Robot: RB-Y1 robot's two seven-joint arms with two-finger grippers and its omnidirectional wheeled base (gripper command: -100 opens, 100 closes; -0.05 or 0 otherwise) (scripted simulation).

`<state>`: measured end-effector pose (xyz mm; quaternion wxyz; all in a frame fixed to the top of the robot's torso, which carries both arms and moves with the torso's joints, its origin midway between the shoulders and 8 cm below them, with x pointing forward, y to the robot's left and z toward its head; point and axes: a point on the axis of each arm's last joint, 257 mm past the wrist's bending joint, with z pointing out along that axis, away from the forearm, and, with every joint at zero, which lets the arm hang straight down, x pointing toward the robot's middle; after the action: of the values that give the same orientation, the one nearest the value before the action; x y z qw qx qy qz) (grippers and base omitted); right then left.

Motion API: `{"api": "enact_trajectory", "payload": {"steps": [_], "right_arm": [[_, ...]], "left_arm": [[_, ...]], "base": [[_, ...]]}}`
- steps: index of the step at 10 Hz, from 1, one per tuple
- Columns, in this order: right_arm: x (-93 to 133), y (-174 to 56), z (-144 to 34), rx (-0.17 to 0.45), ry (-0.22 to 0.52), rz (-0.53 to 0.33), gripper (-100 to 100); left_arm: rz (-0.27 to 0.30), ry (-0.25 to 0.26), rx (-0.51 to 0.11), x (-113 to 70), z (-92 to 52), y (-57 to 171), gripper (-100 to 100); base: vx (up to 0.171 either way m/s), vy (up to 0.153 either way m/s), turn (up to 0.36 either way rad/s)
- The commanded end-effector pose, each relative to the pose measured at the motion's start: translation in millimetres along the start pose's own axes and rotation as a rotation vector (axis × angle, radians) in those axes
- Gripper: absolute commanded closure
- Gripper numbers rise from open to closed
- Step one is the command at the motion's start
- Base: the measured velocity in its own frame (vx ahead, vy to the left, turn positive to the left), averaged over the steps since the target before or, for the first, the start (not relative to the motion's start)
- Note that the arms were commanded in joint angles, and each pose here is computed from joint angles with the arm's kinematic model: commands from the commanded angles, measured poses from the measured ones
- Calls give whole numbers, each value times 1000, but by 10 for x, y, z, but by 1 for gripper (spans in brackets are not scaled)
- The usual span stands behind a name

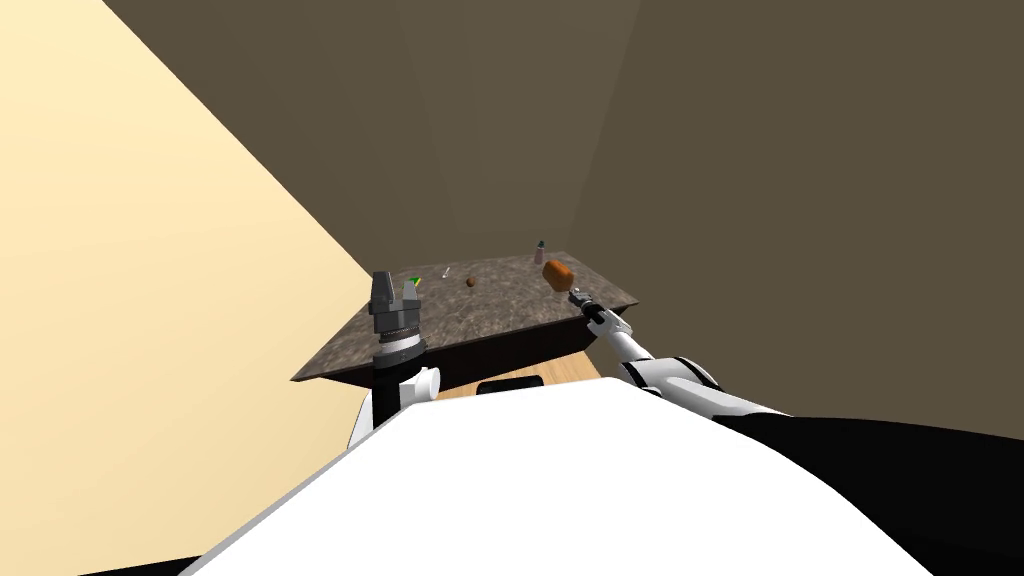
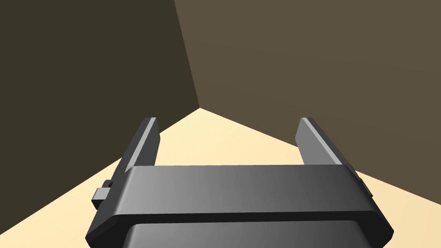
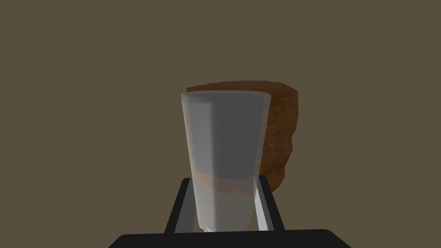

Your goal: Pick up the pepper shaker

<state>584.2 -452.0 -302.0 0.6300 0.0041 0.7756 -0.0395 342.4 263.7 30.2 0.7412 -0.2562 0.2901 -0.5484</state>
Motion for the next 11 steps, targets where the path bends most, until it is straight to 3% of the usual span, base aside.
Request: {"api": "enact_trajectory", "payload": {"steps": [1, 5, 7, 8, 11], "right_arm": [[120, -111, -113, 31, 18, 19, 100], [150, -174, -309, 41, 5, 20, 100], [275, -297, -476, 68, 20, 29, 100], [209, -269, -466, 61, 7, 27, 100], [310, -475, -748, 109, 17, 40, 100]], "left_arm": [[0, 0, 0, 0, 0, 0, 0], [0, 0, 0, 0, 0, 0, 0], [0, 0, 0, 0, 0, 0, 0], [0, 0, 0, 0, 0, 0, 0], [0, 0, 0, 0, 0, 0, 0]], "base": [[27, -16, 142], [21, -8, 65], [20, -8, 111], [7, -5, -10], [20, -9, 124]]}}
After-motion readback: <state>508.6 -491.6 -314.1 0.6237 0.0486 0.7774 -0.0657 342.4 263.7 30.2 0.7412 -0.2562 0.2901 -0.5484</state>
